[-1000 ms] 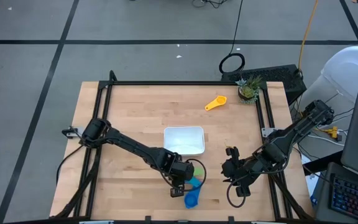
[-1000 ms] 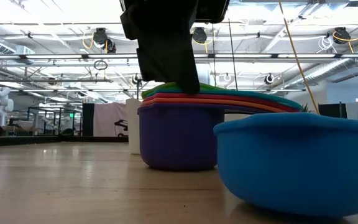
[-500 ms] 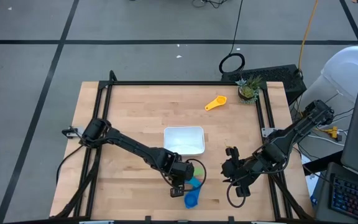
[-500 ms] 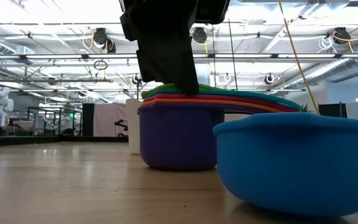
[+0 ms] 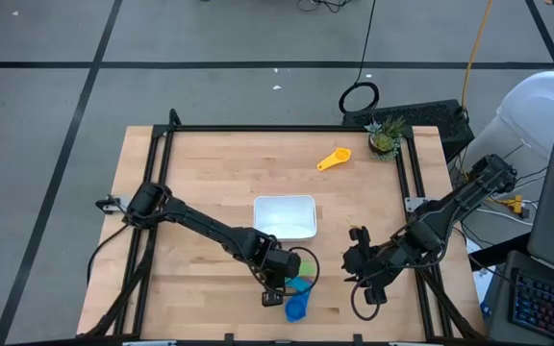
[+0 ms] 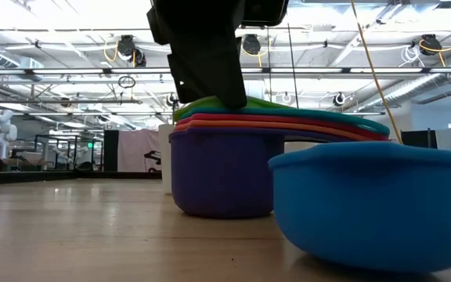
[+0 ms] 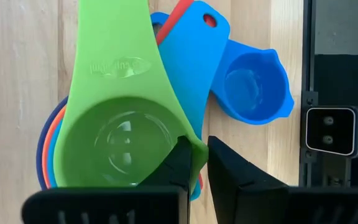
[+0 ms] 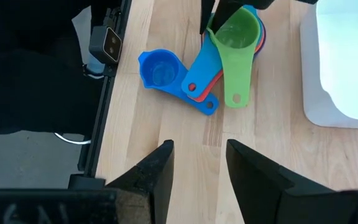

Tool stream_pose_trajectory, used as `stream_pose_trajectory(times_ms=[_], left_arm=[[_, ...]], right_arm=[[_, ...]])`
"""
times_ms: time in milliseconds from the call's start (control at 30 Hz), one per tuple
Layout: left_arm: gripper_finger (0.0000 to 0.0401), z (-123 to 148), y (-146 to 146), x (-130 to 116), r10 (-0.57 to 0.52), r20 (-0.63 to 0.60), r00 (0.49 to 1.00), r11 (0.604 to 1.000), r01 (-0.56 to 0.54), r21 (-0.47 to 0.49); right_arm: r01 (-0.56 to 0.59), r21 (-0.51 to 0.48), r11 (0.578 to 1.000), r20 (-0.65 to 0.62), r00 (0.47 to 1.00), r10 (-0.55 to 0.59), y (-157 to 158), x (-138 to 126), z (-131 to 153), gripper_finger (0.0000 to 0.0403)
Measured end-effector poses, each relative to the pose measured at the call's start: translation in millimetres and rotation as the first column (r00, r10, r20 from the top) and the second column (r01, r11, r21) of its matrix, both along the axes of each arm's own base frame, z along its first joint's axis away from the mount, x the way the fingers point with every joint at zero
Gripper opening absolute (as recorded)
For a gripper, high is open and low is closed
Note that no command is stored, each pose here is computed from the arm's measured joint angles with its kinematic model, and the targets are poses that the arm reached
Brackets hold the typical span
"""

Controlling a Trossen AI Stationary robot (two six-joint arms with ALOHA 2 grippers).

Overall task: Nest measuring cups in basket
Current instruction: Stack the green measuring cup on top of the stacked measuring cups

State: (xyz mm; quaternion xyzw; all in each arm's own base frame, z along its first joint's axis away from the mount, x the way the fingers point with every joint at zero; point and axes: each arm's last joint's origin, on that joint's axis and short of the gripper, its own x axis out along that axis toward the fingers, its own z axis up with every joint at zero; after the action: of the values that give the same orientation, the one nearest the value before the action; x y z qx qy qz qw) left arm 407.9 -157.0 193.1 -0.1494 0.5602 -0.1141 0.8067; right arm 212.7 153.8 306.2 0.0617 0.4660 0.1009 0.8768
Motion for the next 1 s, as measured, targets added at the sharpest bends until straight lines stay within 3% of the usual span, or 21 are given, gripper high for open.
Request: stream_pose_trajectory(times_ms=[500, 1000], left_arm=[[0.0019, 27, 7, -7, 0.018, 0.082, 0.997, 0.998, -0.022, 0.052], [0.0012, 23, -1, -9, 0.072, 0.102, 0.992, 0.987, -0.086, 0.138]], right_arm=[[0.014, -0.011, 1.0, 0.015, 1.0, -0.013, 0, 1, 0, 0.0138], [0.014, -0.011, 1.0, 0.016, 1.0, -0.014, 0, 1, 0, 0.0138]])
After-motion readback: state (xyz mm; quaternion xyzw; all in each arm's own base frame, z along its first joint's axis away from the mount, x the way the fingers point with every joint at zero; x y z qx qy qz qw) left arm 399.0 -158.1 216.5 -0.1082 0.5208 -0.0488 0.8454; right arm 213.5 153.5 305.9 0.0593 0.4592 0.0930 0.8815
